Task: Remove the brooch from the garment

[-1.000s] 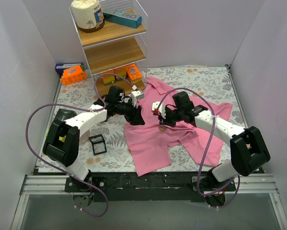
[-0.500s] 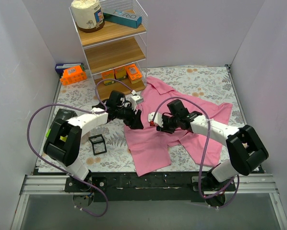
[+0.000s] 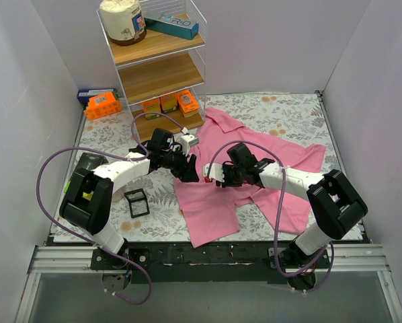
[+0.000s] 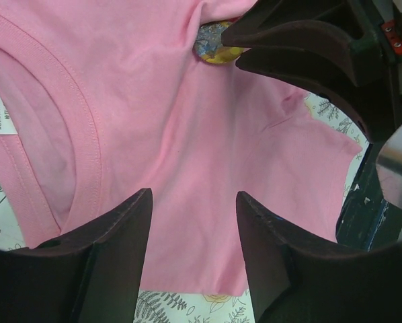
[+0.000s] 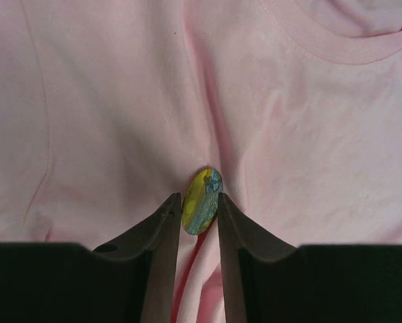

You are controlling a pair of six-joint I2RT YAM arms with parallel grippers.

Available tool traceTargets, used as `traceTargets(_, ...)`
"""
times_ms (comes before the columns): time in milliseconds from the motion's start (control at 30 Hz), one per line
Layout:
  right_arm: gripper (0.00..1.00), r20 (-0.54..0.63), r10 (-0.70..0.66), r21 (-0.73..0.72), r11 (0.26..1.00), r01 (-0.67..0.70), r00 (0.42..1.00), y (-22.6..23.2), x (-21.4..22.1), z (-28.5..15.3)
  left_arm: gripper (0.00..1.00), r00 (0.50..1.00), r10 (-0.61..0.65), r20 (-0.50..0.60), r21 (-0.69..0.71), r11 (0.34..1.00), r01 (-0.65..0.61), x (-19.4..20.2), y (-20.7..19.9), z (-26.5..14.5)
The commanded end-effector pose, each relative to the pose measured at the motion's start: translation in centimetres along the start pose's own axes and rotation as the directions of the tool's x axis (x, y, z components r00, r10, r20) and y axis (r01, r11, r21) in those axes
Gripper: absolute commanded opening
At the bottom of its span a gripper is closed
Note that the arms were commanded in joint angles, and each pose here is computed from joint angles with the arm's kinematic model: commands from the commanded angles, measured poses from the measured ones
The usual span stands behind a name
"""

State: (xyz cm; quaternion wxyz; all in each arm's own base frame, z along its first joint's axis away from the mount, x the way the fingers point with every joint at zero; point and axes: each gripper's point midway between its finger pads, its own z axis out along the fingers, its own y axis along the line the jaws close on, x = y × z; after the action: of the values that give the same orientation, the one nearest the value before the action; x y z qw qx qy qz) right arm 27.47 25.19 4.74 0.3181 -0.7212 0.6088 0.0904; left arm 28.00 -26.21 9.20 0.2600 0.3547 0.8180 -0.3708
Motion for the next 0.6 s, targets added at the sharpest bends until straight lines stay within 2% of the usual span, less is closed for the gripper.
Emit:
traceTargets(0, 0.35, -0.018, -0.047, 0.063, 0.997, 0.048, 0.999, -0.9, -0.2, -0.2, 0.52, 0.998, 0.028, 0.053, -0.019, 0.999, -0.027, -1.5, -0.3, -1.1)
traceTargets(233, 0.32, -0.049, -0.063, 0.112, 0.991, 0.068, 0.997, -1.9, 0.3, -0.2, 0.53, 0.998, 0.034, 0.057, -0.028, 0.999, -0.032, -1.8, -0.1, -1.1)
traceTargets(567, 0.17, -0.086, -0.029, 0.19, 0.981, 0.045, 0.996, -3.5, 0.7, -0.8, 0.53, 0.998, 0.027, 0.062, -0.026, 0.999, -0.025, -1.8, 0.0, -1.0)
